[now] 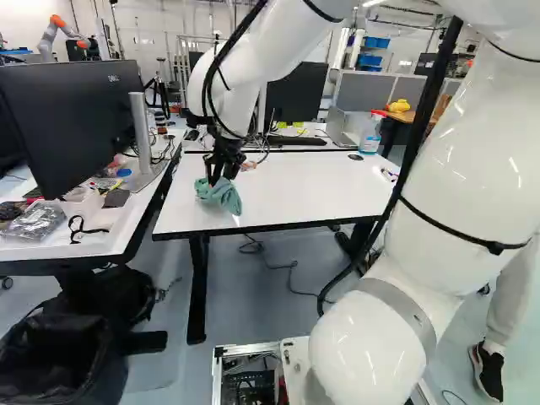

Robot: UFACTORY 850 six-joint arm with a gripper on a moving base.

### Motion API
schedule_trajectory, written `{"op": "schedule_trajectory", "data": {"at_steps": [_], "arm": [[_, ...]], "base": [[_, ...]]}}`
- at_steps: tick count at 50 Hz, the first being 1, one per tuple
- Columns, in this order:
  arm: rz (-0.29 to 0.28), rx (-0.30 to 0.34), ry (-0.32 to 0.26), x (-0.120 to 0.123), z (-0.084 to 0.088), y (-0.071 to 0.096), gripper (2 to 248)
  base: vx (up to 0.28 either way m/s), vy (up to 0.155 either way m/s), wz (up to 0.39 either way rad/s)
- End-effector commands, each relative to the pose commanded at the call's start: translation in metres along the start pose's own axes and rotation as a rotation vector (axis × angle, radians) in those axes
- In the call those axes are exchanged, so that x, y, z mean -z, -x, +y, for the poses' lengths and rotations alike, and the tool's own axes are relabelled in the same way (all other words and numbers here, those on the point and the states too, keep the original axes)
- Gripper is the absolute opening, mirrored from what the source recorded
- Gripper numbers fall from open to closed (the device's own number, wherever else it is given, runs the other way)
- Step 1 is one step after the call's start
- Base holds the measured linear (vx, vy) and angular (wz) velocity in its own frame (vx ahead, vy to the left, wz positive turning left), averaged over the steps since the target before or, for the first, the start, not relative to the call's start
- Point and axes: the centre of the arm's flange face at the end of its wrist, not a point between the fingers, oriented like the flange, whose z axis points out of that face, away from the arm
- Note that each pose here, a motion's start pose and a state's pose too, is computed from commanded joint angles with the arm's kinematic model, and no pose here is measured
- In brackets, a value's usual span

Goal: Clean the table with the green towel

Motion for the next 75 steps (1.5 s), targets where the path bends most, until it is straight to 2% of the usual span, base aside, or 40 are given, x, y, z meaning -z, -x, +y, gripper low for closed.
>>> {"op": "schedule_trajectory", "data": {"at_steps": [12,38,61,75], "arm": [[-0.005,0.043,-0.013,0.001,-0.019,0.011,47],[-0.001,0.042,-0.013,0.003,-0.019,0.011,47],[0.071,-0.034,0.007,0.039,0.017,0.024,47],[0.079,-0.090,0.026,0.043,0.042,0.032,47]], "base": [[0.000,0.000,0.000],[0.000,0.000,0.000],[0.000,0.000,0.000],[0.000,0.000,0.000]]}}
